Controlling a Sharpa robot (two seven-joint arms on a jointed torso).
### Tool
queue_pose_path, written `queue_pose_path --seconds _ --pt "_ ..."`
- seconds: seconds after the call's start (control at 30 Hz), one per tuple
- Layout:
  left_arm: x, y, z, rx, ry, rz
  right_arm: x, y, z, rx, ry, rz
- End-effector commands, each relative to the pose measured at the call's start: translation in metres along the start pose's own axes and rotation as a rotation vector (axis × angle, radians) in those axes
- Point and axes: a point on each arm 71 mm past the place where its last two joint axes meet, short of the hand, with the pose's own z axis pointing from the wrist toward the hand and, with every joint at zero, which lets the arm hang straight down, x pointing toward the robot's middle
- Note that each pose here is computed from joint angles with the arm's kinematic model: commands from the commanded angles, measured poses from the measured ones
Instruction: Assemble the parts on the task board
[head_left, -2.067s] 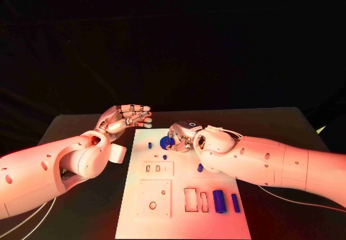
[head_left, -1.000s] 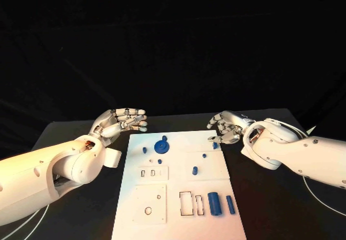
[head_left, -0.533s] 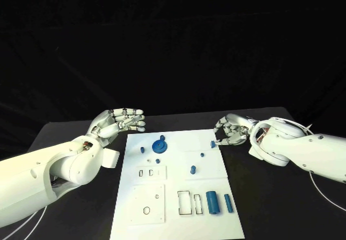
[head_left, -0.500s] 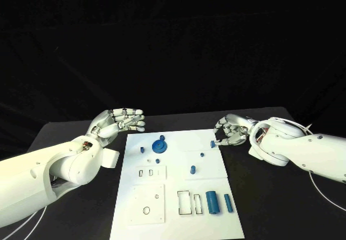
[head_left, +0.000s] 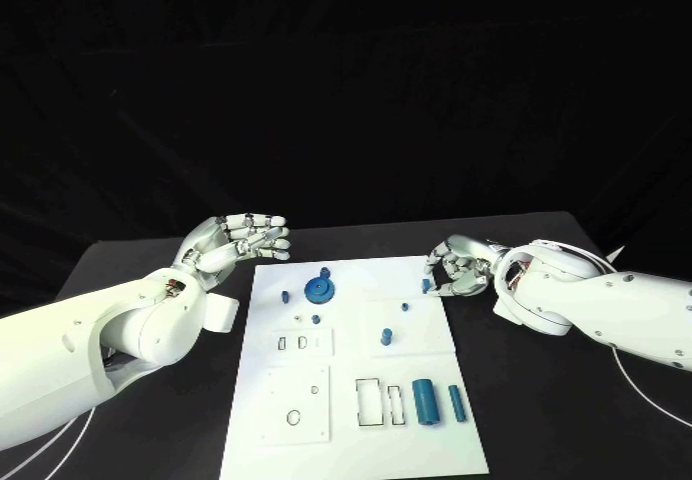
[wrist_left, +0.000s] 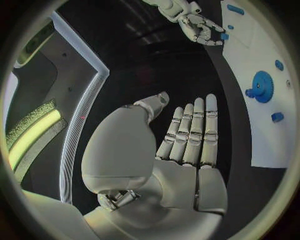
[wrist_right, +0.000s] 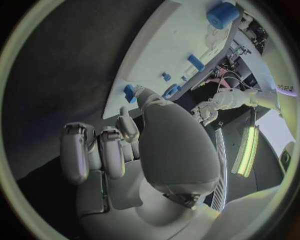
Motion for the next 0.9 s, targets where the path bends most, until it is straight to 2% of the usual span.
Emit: queue_pose_path --seconds 0.03,0.67,0.9 --pt "0.0015 -0.0011 0.0003 0.007 0.016 -0.011 0.0024 0.0013 0.0008 -0.011 0.005 -0.001" --pt "0.0001 -0.0009 0.0001 0.005 0.012 -0.009 0.0095 0.0013 0.0033 -0.003 0.011 0.001" --pt "-0.0002 -0.0008 0.0001 0.004 0.011 -0.009 0.009 0.0047 0.0043 -0.014 -0.011 0.006"
